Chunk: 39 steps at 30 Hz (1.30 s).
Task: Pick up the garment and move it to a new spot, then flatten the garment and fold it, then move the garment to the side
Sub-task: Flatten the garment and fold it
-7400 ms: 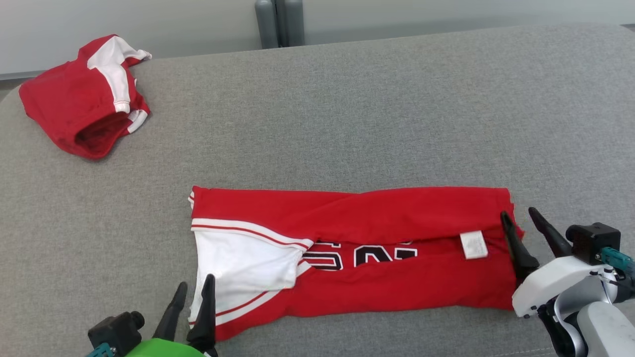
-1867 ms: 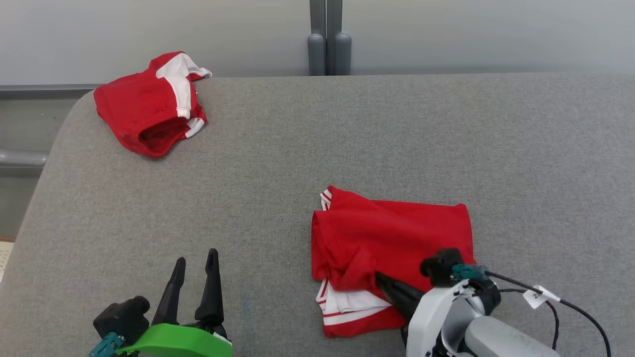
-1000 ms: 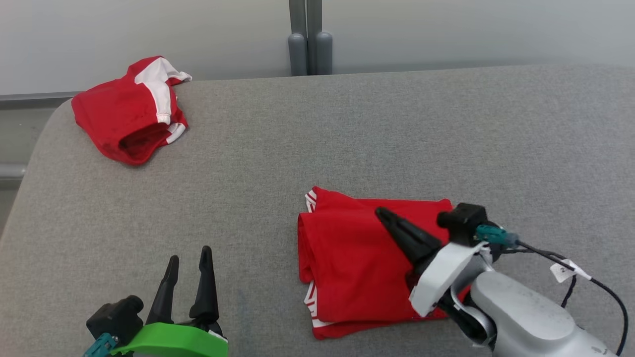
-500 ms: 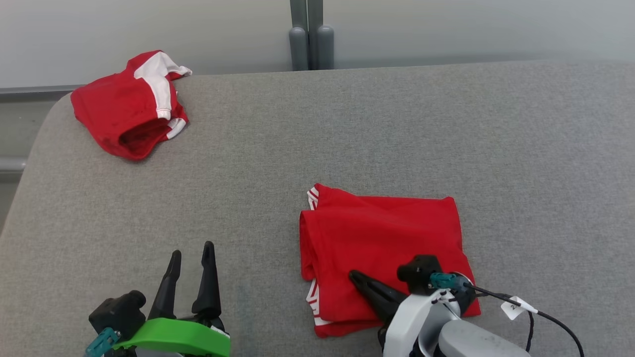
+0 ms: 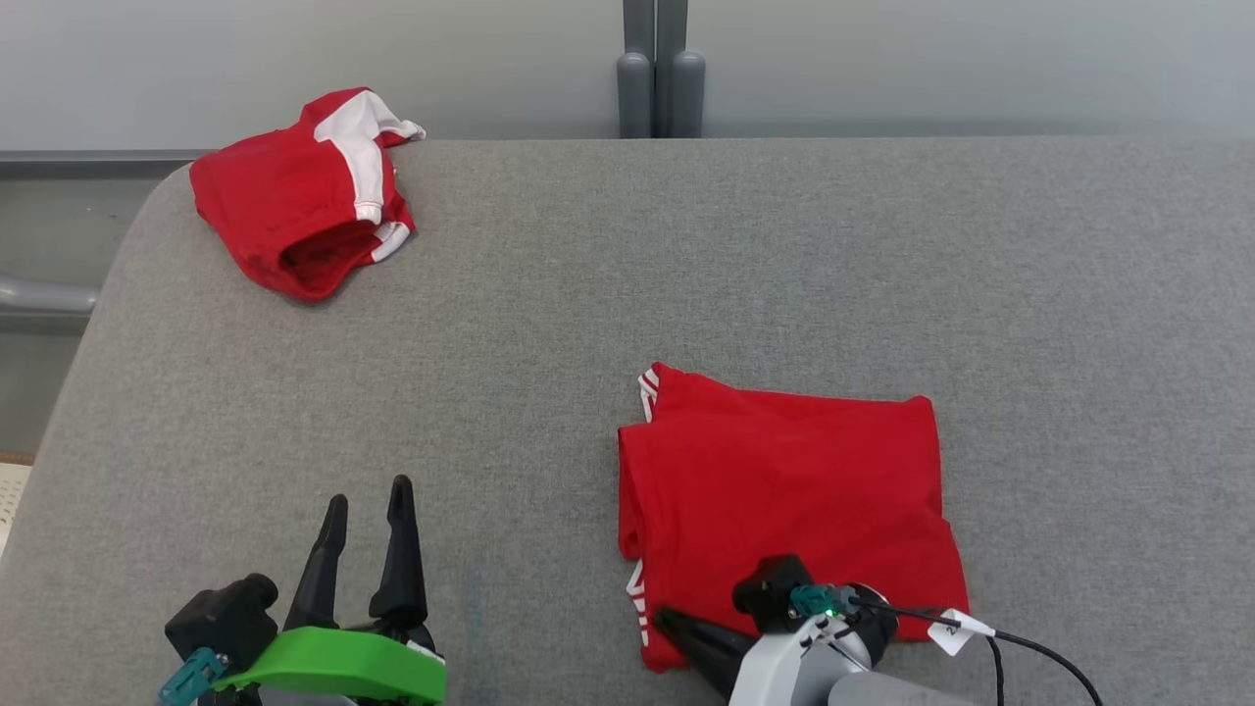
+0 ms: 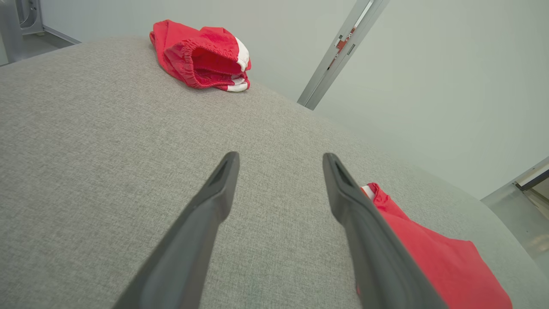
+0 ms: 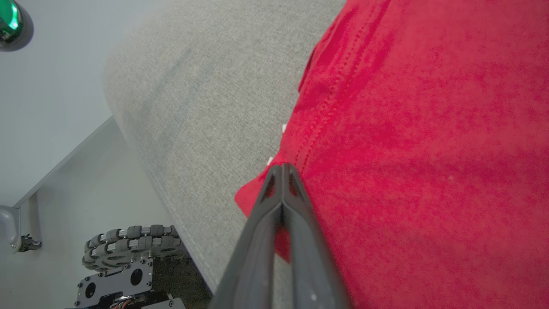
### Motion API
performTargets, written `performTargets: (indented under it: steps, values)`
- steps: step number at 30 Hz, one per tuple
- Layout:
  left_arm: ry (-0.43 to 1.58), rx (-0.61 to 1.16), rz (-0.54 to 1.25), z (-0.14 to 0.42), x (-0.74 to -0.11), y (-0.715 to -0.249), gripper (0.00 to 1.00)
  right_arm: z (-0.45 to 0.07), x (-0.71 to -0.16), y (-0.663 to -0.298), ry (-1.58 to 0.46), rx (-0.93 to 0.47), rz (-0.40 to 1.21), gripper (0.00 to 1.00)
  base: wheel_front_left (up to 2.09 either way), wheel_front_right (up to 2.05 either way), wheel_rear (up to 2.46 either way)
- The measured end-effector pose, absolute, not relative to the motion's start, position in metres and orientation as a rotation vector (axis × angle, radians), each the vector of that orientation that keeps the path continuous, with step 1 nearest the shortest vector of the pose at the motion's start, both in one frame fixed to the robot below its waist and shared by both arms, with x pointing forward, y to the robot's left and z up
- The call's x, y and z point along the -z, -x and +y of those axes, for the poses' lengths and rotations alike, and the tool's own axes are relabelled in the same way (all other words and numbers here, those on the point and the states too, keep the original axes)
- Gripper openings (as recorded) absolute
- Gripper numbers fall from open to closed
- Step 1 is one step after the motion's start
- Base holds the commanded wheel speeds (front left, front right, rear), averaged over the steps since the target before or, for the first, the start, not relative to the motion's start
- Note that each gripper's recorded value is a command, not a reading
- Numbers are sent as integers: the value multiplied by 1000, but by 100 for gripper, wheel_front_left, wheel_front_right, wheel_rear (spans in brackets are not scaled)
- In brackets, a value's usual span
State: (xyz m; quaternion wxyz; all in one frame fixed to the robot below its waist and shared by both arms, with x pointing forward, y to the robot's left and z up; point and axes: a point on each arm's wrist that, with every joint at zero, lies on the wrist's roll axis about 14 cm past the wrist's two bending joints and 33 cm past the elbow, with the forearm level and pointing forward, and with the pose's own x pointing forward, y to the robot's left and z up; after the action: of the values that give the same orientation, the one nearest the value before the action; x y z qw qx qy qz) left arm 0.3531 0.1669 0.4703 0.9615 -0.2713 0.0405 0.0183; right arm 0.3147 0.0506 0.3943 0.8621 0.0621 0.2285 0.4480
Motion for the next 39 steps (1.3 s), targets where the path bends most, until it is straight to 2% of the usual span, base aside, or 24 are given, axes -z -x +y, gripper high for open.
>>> performTargets:
  steps: [5,9,11,12,13,14,15,19,29,39]
  values:
    - [552,-25,81,163,-471,-355,100,42,-413,-333,-119,-919,402,0,0,0,0]
    - [552,-8,81,158,-473,-356,100,28,-455,-364,-148,-853,243,0,0,0,0]
    - [548,6,76,155,-475,-357,100,15,-474,-375,-163,-804,167,16,0,0,0]
    - [543,15,73,154,-476,-358,100,7,-483,-380,-171,-772,133,36,0,0,0]
    - [537,24,69,152,-478,-358,100,-4,-491,-384,-178,-732,97,47,0,0,0]
    - [527,35,63,150,-480,-359,100,-14,-500,-388,-181,-694,59,76,0,0,0]
    - [524,43,58,148,-482,-360,100,-21,-507,-390,-183,-667,30,100,0,0,0]
    - [489,79,29,141,-493,-365,100,-66,-527,-395,-199,-498,-71,100,0,0,0]
    - [426,89,7,133,-498,-367,100,-154,-541,-374,-228,-151,-181,100,0,0,0]
    - [365,62,10,138,-488,-356,100,-148,-531,-364,-210,-151,-156,100,0,0,0]
